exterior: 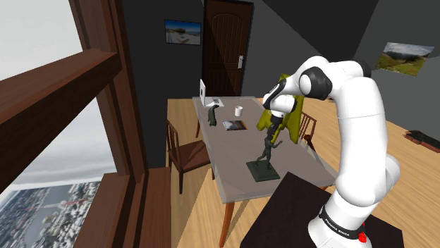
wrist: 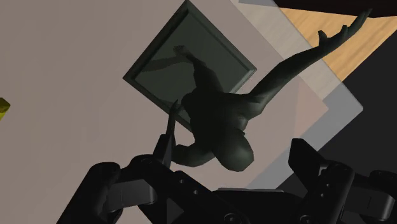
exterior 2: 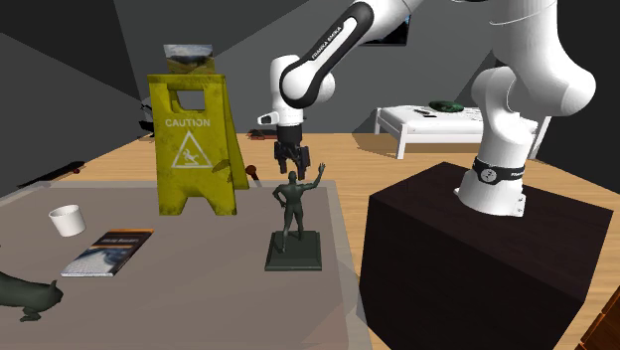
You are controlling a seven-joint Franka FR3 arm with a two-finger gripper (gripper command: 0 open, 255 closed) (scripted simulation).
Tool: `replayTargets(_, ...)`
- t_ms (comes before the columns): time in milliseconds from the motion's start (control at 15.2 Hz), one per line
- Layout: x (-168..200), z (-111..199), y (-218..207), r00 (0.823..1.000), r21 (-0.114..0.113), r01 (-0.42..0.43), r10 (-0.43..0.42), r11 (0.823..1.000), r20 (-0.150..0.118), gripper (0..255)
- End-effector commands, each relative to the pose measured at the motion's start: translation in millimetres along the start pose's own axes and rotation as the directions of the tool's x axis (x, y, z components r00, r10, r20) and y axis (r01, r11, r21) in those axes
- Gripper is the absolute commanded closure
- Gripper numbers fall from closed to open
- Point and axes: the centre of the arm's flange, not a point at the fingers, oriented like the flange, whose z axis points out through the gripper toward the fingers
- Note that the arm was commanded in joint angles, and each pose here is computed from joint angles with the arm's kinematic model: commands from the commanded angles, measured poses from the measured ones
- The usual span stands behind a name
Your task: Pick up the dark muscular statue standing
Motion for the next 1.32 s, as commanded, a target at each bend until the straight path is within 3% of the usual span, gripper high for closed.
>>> replayTargets(0,0.1,4.5,0.3,1.000,0.000,0.000,0.000,1.000,0.000,0)
replayTargets(66,-0.4,4.3,0.1,1.000,0.000,0.000,0.000,1.000,0.000,255)
replayTargets(660,0.1,4.5,0.3,1.000,0.000,0.000,0.000,1.000,0.000,255)
replayTargets(1254,1.6,-42.8,-4.5,1.000,0.000,0.000,0.000,1.000,0.000,255)
